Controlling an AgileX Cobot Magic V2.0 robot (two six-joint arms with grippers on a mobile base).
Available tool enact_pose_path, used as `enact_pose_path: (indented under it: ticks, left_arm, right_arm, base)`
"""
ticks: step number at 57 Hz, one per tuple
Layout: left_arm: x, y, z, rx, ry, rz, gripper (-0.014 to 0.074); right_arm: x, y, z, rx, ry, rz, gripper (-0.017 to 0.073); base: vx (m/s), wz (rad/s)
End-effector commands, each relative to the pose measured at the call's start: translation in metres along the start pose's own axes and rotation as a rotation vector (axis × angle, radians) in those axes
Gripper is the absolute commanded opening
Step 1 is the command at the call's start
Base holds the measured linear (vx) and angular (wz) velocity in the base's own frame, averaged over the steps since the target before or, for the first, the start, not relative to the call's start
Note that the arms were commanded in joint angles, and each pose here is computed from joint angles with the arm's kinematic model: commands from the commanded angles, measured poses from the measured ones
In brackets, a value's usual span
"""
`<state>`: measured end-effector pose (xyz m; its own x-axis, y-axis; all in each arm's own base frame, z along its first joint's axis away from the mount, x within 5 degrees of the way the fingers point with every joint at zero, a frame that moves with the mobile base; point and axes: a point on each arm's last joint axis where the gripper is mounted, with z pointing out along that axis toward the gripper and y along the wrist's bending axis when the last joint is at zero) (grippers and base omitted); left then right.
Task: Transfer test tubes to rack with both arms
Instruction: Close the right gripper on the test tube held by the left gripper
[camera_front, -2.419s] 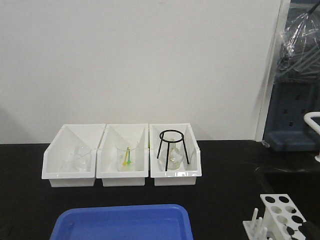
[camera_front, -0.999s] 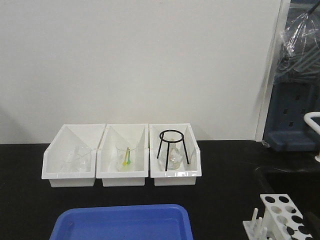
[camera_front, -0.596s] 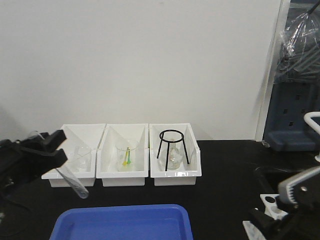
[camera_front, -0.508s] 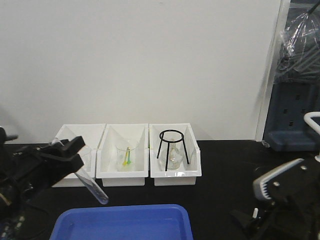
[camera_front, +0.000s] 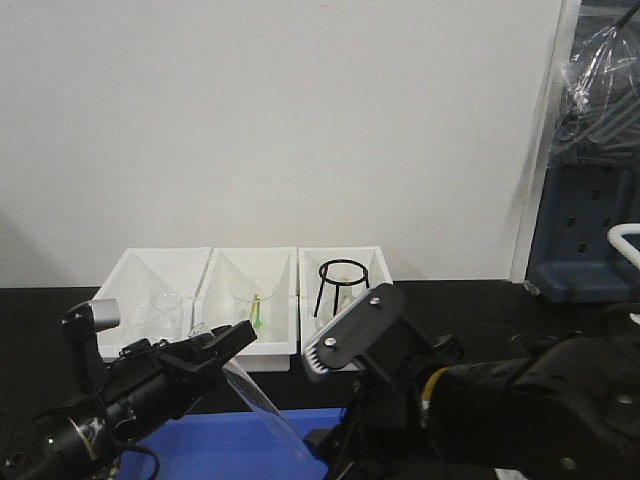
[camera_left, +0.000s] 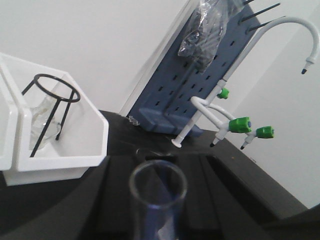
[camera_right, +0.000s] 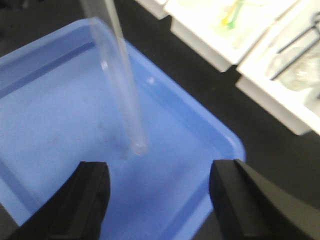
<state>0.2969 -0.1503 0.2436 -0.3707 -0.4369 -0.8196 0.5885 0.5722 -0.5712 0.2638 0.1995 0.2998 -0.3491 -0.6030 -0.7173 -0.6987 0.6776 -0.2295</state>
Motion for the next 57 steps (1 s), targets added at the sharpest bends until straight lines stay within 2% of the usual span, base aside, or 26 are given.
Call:
enact_pose_path:
  ticks: [1,7,17,22,28,37,44,57]
  left_arm:
    - [-0.024,-0.023,0.001,0.133,-0.125,-0.020,-0.0004]
    - [-0.024,-0.025,0.001,0.160,-0.116,-0.028,-0.0004]
    - [-0.022,-0.028,0.000,0.192,-0.106,-0.012,-0.0004]
    - [-0.021,-0.029,0.000,0.202,-0.088,0.000,-0.0004]
    - [-0.018,-0.030,0.000,0.218,-0.060,-0.030,-0.0004]
    - [-0.018,-0.032,0.000,0.236,-0.051,-0.028,-0.0004]
    - [-0.018,-0.033,-0.001,0.252,-0.057,-0.045,-0.0004]
    - [-0.017,-0.035,-0.001,0.268,-0.043,-0.031,-0.0004]
  right_arm:
    - [-0.030,-0.002,-0.006,0.010,-0.110,-0.012,0.0527]
    - [-0.044,-0.003,0.001,-0.015,-0.120,0.037,0.0535]
    - [-0.060,-0.006,0.010,-0.017,-0.137,0.012,0.0535]
    - [-0.065,-0.006,0.014,-0.029,-0.146,0.022,0.0535]
    - [-0.069,-0.006,0.020,-0.026,-0.151,-0.001,0.0535]
    - [-0.071,-0.006,0.027,-0.029,-0.151,0.004,0.0533]
    - [-0.071,-0.006,0.027,-0.028,-0.154,0.004,0.0532]
    - [-0.071,-0.006,0.027,-0.028,-0.154,0.005,0.0456]
  base:
    - [0.00,0.00]
    - [0.00,0.00]
    - [0.00,0.00]
    - [0.00,0.00]
    - [0.00,0.00]
    - [0.00,0.00]
    - [0.00,0.00]
    - [0.00,0.00]
